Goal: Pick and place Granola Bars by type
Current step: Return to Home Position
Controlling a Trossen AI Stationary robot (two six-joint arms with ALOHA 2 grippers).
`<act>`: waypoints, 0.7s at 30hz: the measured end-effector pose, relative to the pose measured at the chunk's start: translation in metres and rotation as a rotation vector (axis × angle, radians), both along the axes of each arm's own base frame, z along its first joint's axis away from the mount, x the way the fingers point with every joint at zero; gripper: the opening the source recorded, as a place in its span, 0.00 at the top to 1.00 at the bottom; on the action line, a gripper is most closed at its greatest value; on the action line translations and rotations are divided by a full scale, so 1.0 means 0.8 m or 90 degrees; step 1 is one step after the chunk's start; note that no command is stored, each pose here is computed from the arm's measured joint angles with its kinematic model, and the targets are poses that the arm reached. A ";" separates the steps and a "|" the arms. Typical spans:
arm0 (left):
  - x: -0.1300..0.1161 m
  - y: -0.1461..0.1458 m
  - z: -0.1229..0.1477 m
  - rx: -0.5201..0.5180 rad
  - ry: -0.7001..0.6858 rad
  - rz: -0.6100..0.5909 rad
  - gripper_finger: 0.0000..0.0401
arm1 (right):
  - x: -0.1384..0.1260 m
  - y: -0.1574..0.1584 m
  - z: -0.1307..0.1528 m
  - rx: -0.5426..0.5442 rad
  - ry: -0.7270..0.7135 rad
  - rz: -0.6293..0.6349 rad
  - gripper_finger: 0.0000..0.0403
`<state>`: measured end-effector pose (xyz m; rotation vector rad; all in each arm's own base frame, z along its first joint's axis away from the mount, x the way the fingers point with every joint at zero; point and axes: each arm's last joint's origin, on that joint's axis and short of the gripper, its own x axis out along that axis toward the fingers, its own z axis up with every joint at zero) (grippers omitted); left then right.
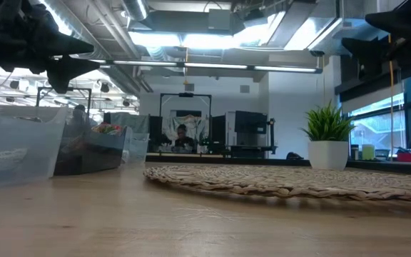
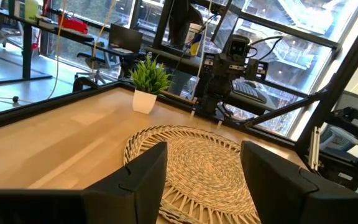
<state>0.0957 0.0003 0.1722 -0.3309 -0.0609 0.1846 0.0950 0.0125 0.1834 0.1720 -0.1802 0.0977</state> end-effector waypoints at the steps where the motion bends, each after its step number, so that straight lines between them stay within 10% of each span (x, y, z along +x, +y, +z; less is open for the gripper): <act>1: 0.000 0.000 0.000 0.000 0.000 0.000 0.51 | 0.000 0.000 0.000 -0.001 0.002 0.000 0.37; 21: 0.000 0.000 0.000 0.000 0.000 0.000 0.51 | 0.000 0.000 -0.001 -0.001 0.003 0.000 0.37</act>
